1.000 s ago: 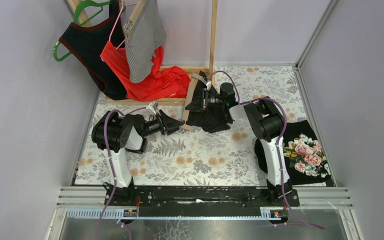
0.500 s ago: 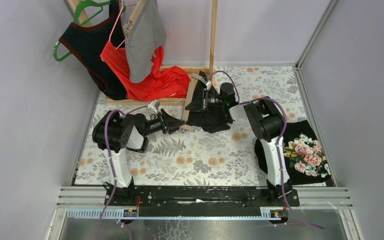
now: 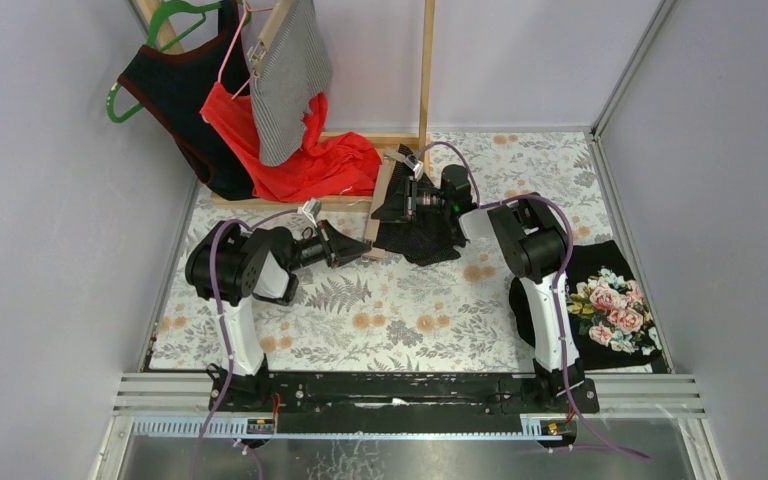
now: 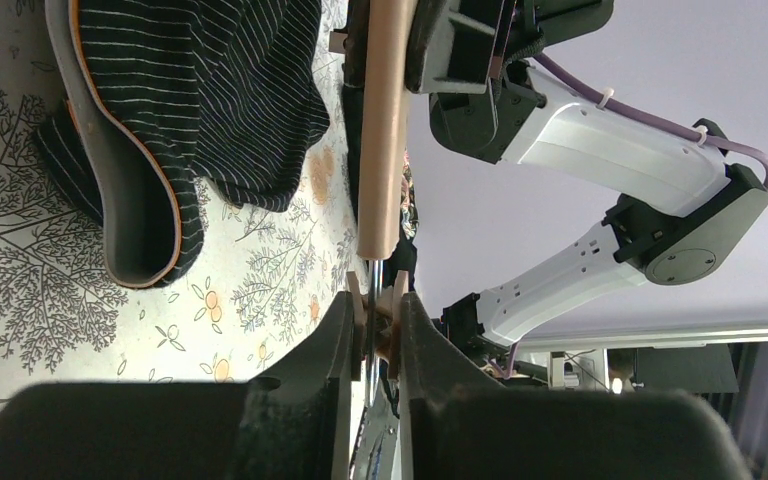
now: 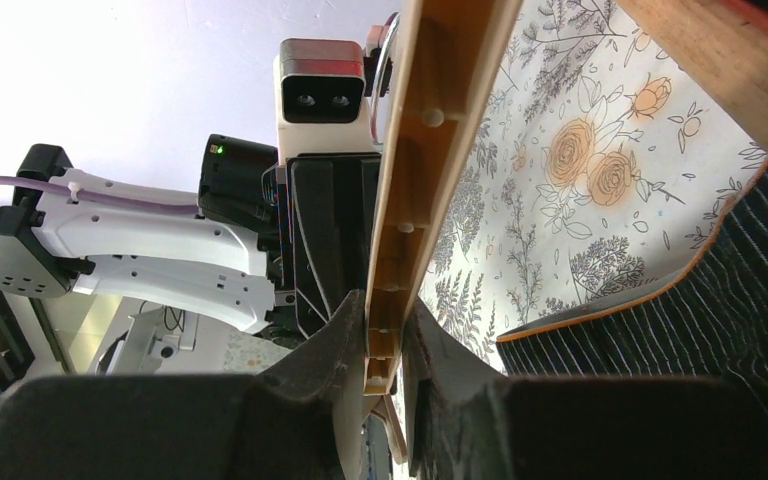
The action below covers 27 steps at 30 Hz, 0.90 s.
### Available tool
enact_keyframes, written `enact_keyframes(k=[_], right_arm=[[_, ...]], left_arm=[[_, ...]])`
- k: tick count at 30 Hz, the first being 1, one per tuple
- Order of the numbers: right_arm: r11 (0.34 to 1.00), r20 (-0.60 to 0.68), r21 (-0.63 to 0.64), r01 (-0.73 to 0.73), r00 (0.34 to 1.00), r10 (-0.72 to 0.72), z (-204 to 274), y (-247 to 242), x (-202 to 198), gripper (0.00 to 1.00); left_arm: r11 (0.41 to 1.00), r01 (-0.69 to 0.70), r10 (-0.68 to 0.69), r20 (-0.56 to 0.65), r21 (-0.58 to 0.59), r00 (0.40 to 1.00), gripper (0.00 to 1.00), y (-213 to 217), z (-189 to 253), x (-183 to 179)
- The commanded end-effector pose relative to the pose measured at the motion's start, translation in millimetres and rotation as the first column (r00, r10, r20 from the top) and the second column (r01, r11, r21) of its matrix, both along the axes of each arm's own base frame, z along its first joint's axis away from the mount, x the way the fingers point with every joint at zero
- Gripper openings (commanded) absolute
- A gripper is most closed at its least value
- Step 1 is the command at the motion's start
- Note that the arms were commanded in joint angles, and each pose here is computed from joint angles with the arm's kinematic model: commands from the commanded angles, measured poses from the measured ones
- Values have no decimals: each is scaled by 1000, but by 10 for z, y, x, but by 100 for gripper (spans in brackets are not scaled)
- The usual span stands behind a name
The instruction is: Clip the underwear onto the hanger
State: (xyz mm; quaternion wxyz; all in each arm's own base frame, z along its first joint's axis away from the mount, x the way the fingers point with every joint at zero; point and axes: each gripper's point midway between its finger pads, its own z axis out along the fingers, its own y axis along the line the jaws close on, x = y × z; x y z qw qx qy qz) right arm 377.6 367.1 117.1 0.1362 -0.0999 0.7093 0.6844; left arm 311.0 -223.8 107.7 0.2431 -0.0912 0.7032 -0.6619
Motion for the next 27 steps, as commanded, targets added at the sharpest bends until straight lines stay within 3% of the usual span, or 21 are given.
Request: enact_keyframes(k=[1, 6, 8, 11, 17, 27], right_arm=[[998, 131, 50, -32, 991, 25, 233, 50, 31, 10], [998, 136, 53, -35, 990, 27, 253, 53, 32, 12], [998, 136, 58, -33, 990, 25, 270, 54, 39, 23], [996, 135, 81, -34, 991, 22, 314, 52, 46, 28], [978, 138, 203, -45, 990, 17, 529, -5, 53, 53], [985, 134, 172, 9, 990, -32, 511, -219, 20, 52]], left_arm=[[1000, -1, 1, 45, -15, 999, 0, -25, 79, 47], [1000, -3, 4, 45, -16, 999, 0, -23, 84, 53], [1000, -3, 4, 46, -17, 999, 0, -25, 85, 52], [1000, -7, 7, 42, -17, 999, 0, -17, 83, 59], [999, -29, 31, 46, -39, 998, 0, 48, 161, 126], [996, -82, 84, 67, -34, 994, 0, 171, 299, 375]])
